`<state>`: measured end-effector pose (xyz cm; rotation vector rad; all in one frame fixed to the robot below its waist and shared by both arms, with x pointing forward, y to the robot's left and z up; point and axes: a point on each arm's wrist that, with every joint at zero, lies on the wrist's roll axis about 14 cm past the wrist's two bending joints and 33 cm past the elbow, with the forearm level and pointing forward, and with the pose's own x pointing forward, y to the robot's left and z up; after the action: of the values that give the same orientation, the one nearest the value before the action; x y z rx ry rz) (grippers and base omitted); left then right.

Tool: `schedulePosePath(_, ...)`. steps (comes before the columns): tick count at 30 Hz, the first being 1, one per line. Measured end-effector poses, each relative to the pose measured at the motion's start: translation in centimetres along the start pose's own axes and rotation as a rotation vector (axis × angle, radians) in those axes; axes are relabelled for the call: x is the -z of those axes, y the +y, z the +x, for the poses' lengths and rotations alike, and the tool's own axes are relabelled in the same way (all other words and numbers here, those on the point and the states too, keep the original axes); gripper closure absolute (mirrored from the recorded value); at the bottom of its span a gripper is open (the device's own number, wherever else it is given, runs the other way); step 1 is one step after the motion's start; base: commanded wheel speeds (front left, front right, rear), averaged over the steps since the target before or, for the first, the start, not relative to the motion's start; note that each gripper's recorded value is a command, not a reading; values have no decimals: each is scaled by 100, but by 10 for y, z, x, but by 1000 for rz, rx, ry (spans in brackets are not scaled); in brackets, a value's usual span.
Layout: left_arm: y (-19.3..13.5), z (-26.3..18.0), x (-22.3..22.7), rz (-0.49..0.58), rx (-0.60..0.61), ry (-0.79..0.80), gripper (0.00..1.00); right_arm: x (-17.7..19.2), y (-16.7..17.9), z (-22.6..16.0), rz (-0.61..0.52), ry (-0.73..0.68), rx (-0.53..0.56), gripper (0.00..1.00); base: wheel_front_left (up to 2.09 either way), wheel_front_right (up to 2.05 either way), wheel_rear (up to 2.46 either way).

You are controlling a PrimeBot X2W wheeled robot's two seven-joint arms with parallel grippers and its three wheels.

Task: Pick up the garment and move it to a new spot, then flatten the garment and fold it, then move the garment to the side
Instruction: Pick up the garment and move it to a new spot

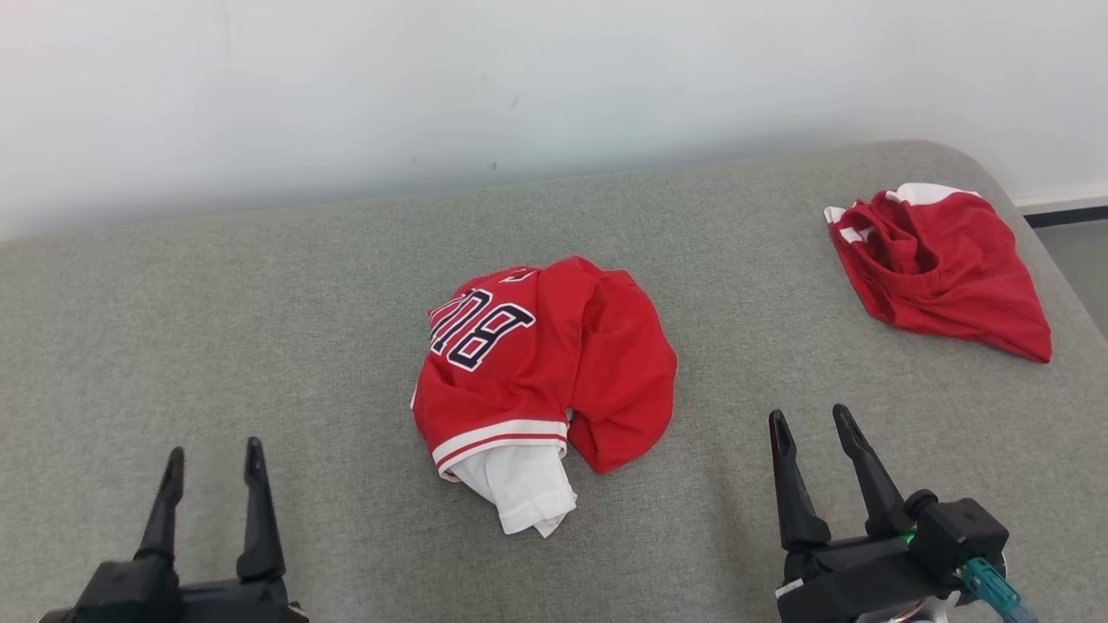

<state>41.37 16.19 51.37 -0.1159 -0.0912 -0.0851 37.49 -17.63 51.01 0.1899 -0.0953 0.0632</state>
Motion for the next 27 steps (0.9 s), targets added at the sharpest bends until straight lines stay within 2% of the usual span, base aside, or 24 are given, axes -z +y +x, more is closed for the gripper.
schedulePosePath(5, 9, -17, -4, 30, -50, -15, 0, 3, 1, -2, -2, 9, -6, 0, 0, 0, 0)
schedulePosePath(15, 25, -37, 4, 12, -118, 10, 0, 9, 8, -3, -3, 28, -28, 0, 0, 0, 0)
schedulePosePath(27, 23, -46, 14, 38, -103, 42, 0, 12, 14, -5, -2, 38, -46, 0, 0, 0, 0)
